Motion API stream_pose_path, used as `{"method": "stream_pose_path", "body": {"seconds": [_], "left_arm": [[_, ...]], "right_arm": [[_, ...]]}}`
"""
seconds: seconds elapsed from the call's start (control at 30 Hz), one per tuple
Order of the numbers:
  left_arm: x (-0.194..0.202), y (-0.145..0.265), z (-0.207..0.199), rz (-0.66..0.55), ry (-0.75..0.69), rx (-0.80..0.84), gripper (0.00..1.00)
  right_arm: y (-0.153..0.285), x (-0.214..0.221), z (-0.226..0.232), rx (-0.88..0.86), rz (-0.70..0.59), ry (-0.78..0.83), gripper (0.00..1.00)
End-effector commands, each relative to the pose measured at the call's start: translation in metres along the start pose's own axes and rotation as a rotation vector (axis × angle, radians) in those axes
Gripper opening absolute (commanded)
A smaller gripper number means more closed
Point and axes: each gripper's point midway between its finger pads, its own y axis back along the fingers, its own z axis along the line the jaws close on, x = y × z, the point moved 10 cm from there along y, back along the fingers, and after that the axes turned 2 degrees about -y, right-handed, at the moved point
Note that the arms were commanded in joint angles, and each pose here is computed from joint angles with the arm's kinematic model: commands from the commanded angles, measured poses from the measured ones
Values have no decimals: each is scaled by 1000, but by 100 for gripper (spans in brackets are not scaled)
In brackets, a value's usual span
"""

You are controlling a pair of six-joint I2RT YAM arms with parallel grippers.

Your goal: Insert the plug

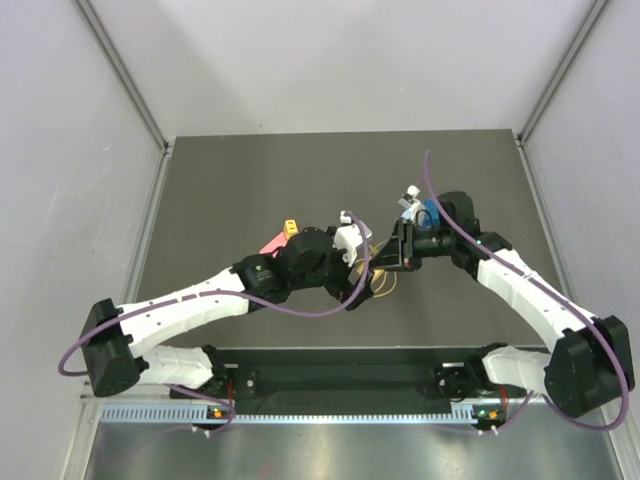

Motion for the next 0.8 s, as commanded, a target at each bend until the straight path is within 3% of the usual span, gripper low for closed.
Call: {"method": "stream_pose_path", "body": {"seconds": [0.0, 0.2, 0.37, 0.43, 0.47, 0.6, 0.77], "left_arm": [[-20, 16, -2, -161, 15, -25, 99], [-34, 43, -5, -217, 49, -50, 99], [-36, 60, 8, -261, 103, -247, 99], [-38, 66, 11, -258, 115, -295, 99], [-44, 70, 12, -273, 131, -327, 99], [-59, 84, 12, -287, 179, -379, 99], [-67, 98, 16, -321, 214, -474, 99]], "right_arm": [[20, -26, 17, 27, -205, 113, 0], [50, -48, 21, 365, -452, 130, 0], [98, -32, 36, 594, -741, 88, 0], [121, -24, 35, 757, -818, 74, 0], [141, -26, 44, 852, -918, 74, 0], [178, -25, 59, 1053, -1016, 66, 0], [180, -45, 60, 1106, -996, 109, 0]]}}
